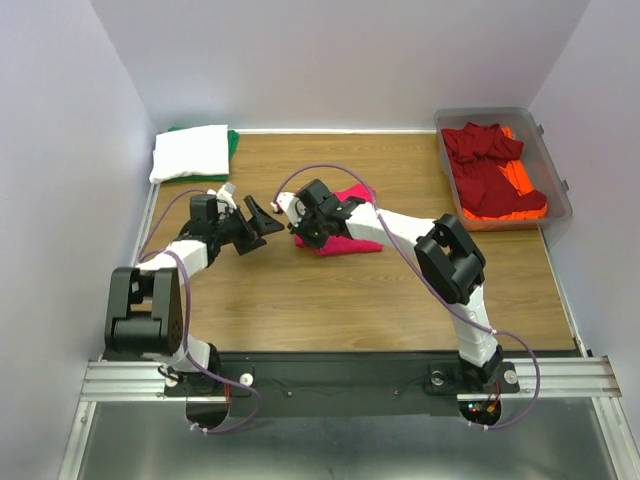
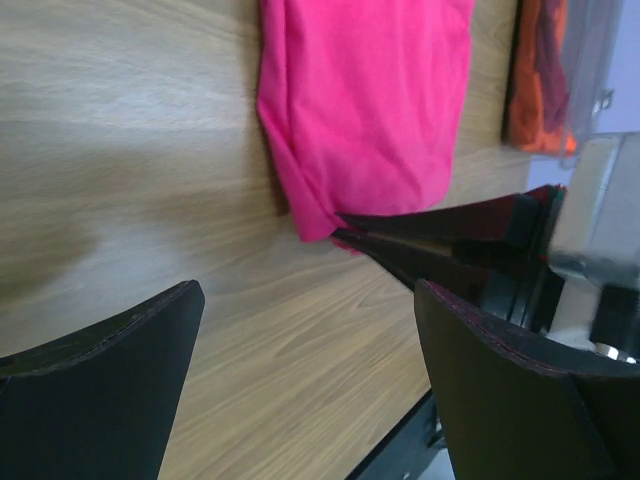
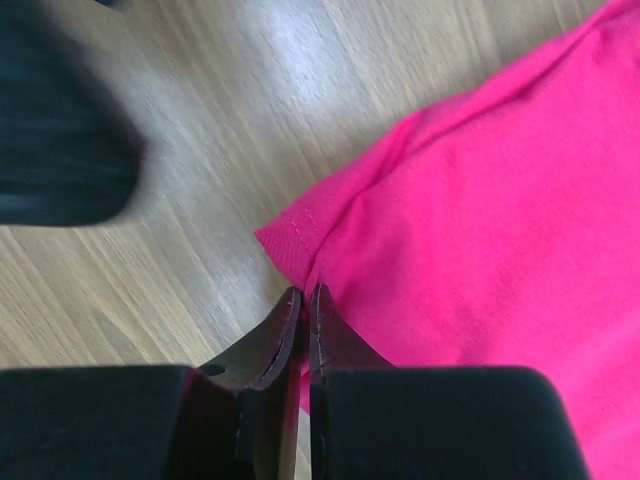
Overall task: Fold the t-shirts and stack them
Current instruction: Neatly place the folded tshirt to the corner
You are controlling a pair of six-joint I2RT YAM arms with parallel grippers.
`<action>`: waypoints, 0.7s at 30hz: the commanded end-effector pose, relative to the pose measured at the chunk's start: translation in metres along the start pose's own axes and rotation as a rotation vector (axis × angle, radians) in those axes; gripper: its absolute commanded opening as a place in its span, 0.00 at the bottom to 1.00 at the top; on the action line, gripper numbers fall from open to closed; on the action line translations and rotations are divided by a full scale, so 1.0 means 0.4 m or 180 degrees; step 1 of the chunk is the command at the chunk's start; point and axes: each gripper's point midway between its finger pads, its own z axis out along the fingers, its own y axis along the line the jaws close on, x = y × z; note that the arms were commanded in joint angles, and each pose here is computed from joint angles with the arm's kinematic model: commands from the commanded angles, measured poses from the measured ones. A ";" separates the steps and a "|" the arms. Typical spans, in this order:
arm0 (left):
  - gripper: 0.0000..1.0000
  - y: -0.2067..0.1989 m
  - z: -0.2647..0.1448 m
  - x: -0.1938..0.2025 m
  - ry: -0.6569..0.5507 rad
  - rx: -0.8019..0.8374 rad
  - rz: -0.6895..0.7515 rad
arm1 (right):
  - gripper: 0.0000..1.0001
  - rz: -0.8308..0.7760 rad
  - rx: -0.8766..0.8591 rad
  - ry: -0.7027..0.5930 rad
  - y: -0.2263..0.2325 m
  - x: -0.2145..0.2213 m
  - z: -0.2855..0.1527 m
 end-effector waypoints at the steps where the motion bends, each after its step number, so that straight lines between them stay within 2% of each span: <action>1: 0.99 -0.042 0.071 -0.063 -0.0284 0.0194 -0.0203 | 0.01 0.0099 -0.0052 -0.0384 -0.001 -0.102 -0.080; 4: 0.99 -0.053 0.115 -0.071 -0.0225 0.0226 -0.0295 | 0.00 0.0134 -0.0083 -0.0397 0.002 -0.105 -0.082; 10: 0.99 -0.052 0.230 -0.027 0.0000 0.0130 -0.0587 | 0.01 0.0188 -0.0065 -0.0516 -0.008 -0.142 -0.101; 17: 0.99 -0.066 0.291 0.018 0.0133 0.0076 -0.0764 | 0.01 0.0267 -0.0026 -0.0548 -0.023 -0.152 -0.107; 21: 0.90 -0.049 0.322 0.017 0.0067 -0.0097 -0.0938 | 0.01 0.0337 0.0003 -0.0628 -0.040 -0.174 -0.121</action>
